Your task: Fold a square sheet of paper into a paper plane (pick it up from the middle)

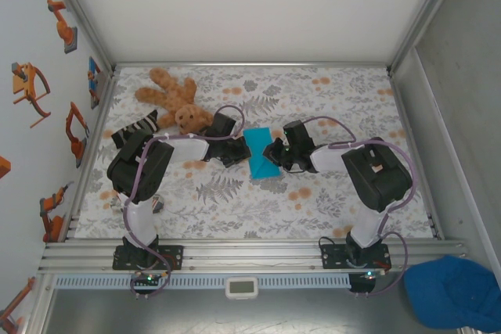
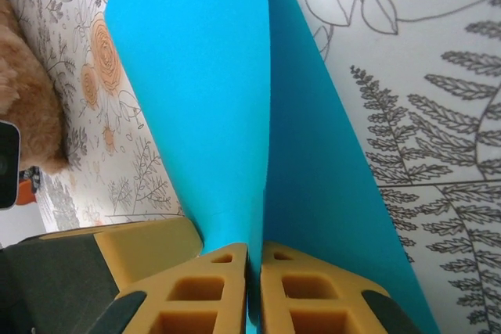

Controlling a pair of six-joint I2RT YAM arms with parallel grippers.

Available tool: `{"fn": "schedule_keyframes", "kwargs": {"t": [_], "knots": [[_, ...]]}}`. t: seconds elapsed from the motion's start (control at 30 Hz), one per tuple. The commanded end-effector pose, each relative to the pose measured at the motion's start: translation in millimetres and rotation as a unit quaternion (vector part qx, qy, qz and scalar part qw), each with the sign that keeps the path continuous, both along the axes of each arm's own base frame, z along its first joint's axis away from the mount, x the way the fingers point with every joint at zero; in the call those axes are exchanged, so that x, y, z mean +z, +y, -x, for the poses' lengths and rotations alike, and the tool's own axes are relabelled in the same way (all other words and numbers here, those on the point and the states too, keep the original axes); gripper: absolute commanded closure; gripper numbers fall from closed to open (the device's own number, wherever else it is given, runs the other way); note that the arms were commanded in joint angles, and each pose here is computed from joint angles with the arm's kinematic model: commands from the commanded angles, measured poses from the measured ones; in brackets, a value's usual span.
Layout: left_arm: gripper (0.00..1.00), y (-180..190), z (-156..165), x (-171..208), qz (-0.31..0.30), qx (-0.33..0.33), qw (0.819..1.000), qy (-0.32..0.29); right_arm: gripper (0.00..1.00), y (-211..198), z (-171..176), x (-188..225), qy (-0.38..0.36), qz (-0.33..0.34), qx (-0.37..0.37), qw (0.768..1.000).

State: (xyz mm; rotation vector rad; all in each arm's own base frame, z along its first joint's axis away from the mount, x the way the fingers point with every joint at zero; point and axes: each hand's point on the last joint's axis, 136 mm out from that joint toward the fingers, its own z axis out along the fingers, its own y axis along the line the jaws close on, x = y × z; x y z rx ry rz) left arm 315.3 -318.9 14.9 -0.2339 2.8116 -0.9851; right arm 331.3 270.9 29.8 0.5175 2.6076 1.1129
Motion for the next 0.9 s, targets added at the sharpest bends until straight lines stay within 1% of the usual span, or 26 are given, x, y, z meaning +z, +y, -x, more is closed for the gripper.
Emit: {"fn": "schedule_keyframes", "kwargs": {"t": [0.0, 0.03, 0.1, 0.23, 0.3, 0.33, 0.47, 0.5, 0.6, 0.67, 0.77, 0.87], "knots": [[0.95, 10.4, 9.1, -5.8, -0.017, 0.002, 1.000, 0.021, 0.97, 0.5, -4.9, 13.5, -0.022, 0.003, -0.003, 1.000], [0.95, 10.3, 7.0, -0.7, -0.012, 0.004, 1.000, 0.016, 1.00, 0.8, -5.8, 14.7, -0.025, 0.001, -0.004, 1.000], [0.90, 11.8, 1.6, 12.2, -0.004, 0.010, 1.000, 0.004, 1.00, 1.7, -7.3, 18.2, -0.031, -0.003, -0.004, 0.999], [0.70, 23.4, -10.7, 51.7, 0.020, 0.037, 0.998, -0.042, 1.00, 4.0, -12.7, 34.2, -0.060, -0.013, -0.001, 0.998], [0.58, 31.5, -14.3, 73.3, 0.033, 0.049, 0.996, -0.068, 1.00, 6.8, -17.3, 51.2, -0.085, -0.025, 0.005, 0.996], [0.54, 35.2, -15.4, 81.2, 0.039, 0.054, 0.995, -0.077, 1.00, 8.1, -19.5, 60.5, -0.098, -0.032, 0.008, 0.995], [0.32, 44.9, -16.4, 117.3, 0.088, 0.066, 0.987, -0.115, 1.00, 13.1, -28.7, 110.8, -0.157, -0.081, 0.018, 0.984], [0.26, 45.4, -15.1, 127.8, 0.102, 0.066, 0.985, -0.126, 1.00, 13.9, -30.7, 125.0, -0.172, -0.097, 0.021, 0.980], [0.12, 44.3, -12.7, 158.4, 0.149, 0.064, 0.973, -0.164, 1.00, 14.1, -35.2, 164.3, -0.208, -0.137, 0.025, 0.968], [0.07, 40.4, -10.2, 176.2, 0.181, 0.057, 0.965, -0.181, 1.00, 12.8, -38.2, 187.3, -0.228, -0.157, 0.025, 0.961], [0.01, 34.9, -6.9, 199.1, 0.225, 0.049, 0.952, -0.200, 1.00, 10.6, -41.7, 218.4, -0.252, -0.191, 0.025, 0.949], [0.04, 26.2, -4.3, 218.9, 0.268, 0.034, 0.939, -0.212, 1.00, 10.8, -42.2, 241.2, -0.268, -0.217, 0.026, 0.938]]}}
